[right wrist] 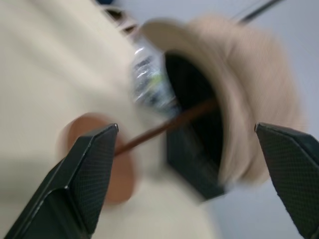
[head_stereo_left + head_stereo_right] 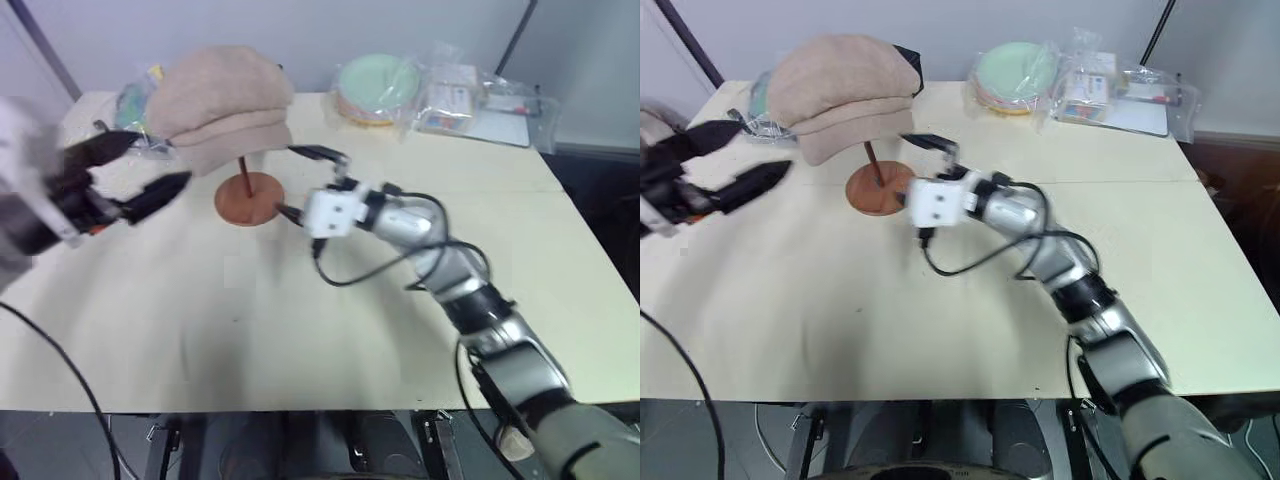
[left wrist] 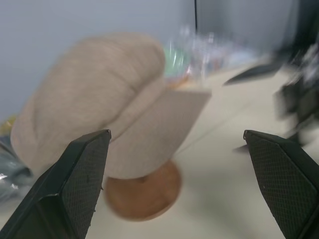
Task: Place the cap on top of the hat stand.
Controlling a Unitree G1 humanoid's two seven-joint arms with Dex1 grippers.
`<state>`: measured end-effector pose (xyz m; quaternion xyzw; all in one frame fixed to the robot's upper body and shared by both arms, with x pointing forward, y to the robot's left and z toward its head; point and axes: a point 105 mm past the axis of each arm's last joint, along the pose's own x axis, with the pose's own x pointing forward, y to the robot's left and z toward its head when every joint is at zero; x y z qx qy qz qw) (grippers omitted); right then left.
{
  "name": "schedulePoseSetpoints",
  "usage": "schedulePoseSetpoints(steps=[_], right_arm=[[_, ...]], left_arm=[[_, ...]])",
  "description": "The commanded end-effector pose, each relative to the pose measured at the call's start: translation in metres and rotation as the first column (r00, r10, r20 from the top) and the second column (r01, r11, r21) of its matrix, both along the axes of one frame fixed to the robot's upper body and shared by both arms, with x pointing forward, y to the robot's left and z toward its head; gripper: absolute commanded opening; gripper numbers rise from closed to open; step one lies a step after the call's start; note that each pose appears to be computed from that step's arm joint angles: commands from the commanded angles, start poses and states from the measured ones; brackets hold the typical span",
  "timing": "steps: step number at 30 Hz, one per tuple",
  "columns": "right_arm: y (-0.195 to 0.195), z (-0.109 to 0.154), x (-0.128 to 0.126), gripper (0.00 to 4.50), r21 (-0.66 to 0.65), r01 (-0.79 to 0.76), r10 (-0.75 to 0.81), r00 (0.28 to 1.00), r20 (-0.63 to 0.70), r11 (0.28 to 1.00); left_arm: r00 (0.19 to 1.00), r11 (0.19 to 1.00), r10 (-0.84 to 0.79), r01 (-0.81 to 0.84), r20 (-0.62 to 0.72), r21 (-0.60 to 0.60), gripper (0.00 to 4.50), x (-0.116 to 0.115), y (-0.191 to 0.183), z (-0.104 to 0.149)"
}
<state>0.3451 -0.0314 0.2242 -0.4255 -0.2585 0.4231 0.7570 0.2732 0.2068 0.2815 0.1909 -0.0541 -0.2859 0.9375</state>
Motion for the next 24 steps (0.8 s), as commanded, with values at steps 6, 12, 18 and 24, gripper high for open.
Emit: schedulePoseSetpoints(steps=[6, 12, 18, 24], right_arm=[[-0.089, 0.073, -0.042, 4.49, 0.264, -0.04, 0.183, 0.821, -0.541, 0.964], [-0.107, 0.097, -0.066, 4.49, 0.355, -0.069, 0.303, 0.684, -0.663, 0.932], [-0.109, 0.114, -0.065, 4.49, 0.409, -0.034, 0.312, 0.705, -0.637, 0.912], [-0.111, 0.104, -0.064, 4.5, 0.37, -0.004, 0.257, 0.725, -0.638, 0.929]], left_arm=[[0.885, 0.843, 0.098, -0.317, 0.456, 0.435, 4.5, 0.038, -0.034, -0.008], [0.84, 0.793, 0.056, -0.366, 0.54, 0.487, 4.5, 0.072, -0.06, -0.02], [0.805, 0.751, -0.006, -0.388, 0.593, 0.534, 4.5, 0.087, -0.079, -0.018], [0.805, 0.766, -0.03, -0.362, 0.592, 0.532, 3.06, 0.082, -0.08, -0.022]])
